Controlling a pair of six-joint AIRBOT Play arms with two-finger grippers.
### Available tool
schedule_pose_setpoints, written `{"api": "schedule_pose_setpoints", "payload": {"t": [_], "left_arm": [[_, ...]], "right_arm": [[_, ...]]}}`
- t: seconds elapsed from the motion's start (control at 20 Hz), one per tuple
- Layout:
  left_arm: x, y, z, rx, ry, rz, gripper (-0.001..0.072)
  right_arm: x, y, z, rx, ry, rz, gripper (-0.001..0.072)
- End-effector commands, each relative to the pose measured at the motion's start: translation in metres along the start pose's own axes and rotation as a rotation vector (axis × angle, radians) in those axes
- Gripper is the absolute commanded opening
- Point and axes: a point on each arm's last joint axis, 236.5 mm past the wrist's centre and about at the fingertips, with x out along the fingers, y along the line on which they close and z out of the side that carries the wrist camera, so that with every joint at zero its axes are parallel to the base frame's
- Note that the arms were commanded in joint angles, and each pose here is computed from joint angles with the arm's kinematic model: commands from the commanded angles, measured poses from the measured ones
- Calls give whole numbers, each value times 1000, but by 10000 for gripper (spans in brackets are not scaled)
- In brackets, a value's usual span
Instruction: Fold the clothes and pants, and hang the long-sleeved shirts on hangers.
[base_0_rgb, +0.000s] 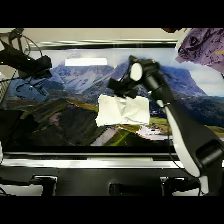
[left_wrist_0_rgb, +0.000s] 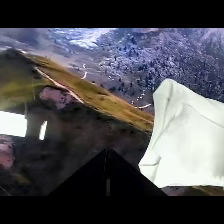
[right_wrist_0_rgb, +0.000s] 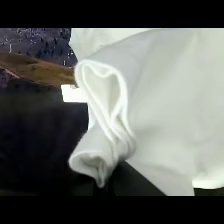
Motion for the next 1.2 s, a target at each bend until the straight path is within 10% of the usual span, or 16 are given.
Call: {"api": "schedule_pose_setpoints", "payload": {"t": [0.0,0.3,0.6,1.15], "left_arm": [[-1,12,-1,-14,6,21,15],[9,16,-7,-1,36,30,15],[9,16,-7,-2,35,30,15],[9,16,-7,-2,35,30,15]], "right_arm": [[43,7,-15,7,52,-1,28],[75,7,-24,12,107,22,37],[60,23,-36,-78,164,106,430],[-103,-154,71,-42,38,67,571]]}}
